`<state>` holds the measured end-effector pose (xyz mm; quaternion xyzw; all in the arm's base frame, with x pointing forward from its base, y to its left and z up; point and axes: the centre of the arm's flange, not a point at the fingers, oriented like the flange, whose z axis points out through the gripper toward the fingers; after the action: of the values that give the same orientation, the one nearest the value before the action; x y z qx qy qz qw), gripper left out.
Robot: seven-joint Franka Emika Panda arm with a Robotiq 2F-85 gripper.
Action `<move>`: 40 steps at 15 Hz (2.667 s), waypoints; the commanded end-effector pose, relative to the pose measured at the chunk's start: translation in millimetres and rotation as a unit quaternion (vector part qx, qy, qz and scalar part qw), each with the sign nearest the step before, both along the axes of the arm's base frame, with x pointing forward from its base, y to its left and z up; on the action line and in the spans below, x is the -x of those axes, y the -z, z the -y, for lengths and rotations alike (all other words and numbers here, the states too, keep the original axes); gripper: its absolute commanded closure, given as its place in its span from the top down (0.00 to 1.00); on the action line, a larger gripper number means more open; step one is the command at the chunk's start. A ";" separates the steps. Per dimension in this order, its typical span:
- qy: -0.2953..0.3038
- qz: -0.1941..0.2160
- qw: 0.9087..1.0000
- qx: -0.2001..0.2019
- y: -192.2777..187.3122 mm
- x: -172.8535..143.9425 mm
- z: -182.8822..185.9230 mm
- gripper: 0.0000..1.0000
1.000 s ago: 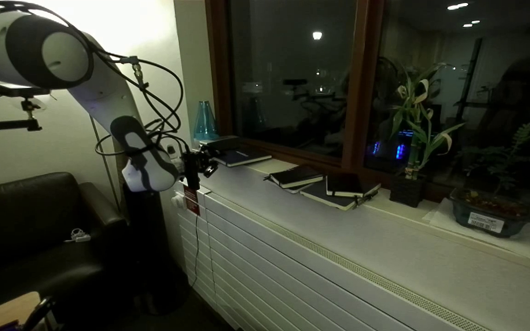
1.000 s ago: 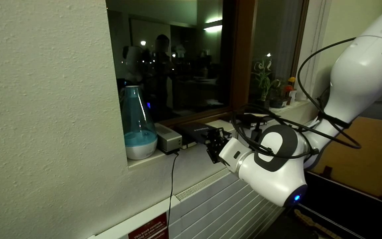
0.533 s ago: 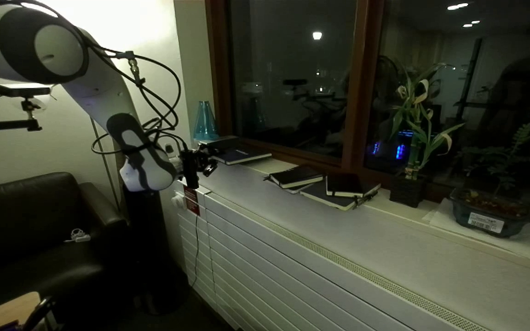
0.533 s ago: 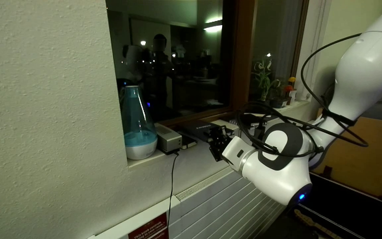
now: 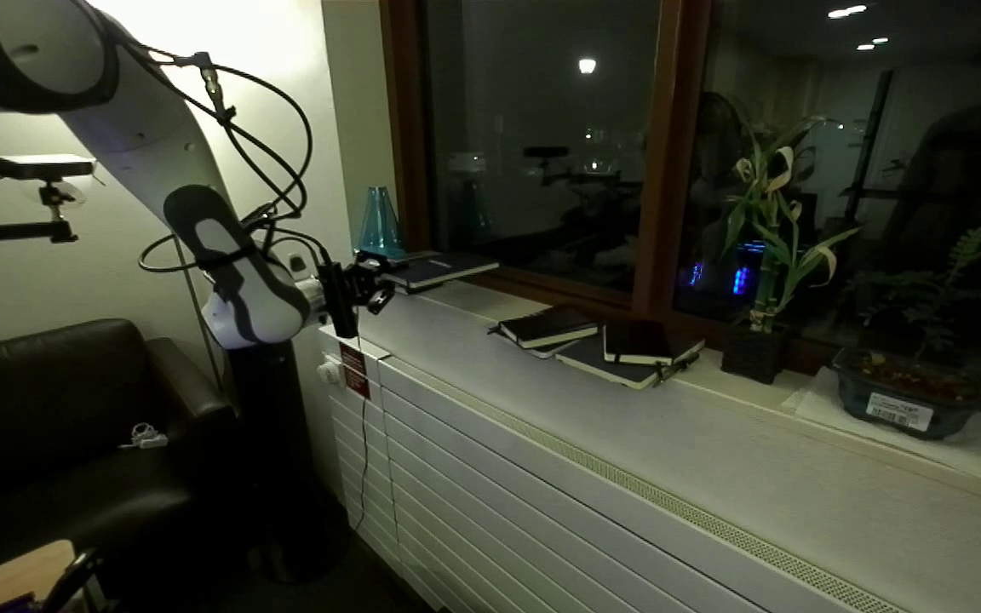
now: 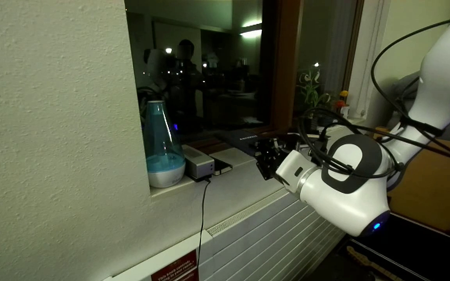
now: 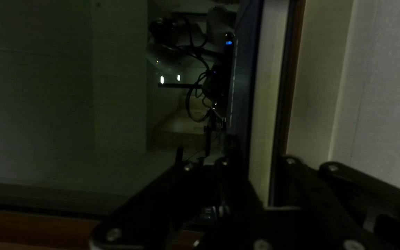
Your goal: Put the second book from the left on top of the third book.
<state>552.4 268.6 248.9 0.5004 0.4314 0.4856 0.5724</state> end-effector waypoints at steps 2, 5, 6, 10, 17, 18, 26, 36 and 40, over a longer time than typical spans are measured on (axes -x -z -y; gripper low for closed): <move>0.007 0.007 0.999 0.036 -18.9 26.1 28.2 0.05; 0.012 0.002 0.999 0.048 -15.6 29.0 46.4 0.05; 0.016 0.001 0.999 0.051 -14.8 29.4 53.1 0.05; 0.039 -0.006 0.997 0.061 -11.5 28.1 84.7 0.05; 0.079 -0.012 0.995 0.054 -14.3 27.1 130.7 0.05; 0.085 -0.010 0.995 0.052 -16.1 27.9 137.0 0.05; 0.080 -0.009 0.994 0.074 -31.6 41.8 177.4 0.05; 0.031 -0.029 0.998 0.054 -45.6 53.4 182.9 0.05; 0.017 -0.039 0.999 0.021 -50.7 50.1 175.2 0.05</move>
<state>502.6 114.4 285.5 0.5078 0.4626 0.4260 0.5888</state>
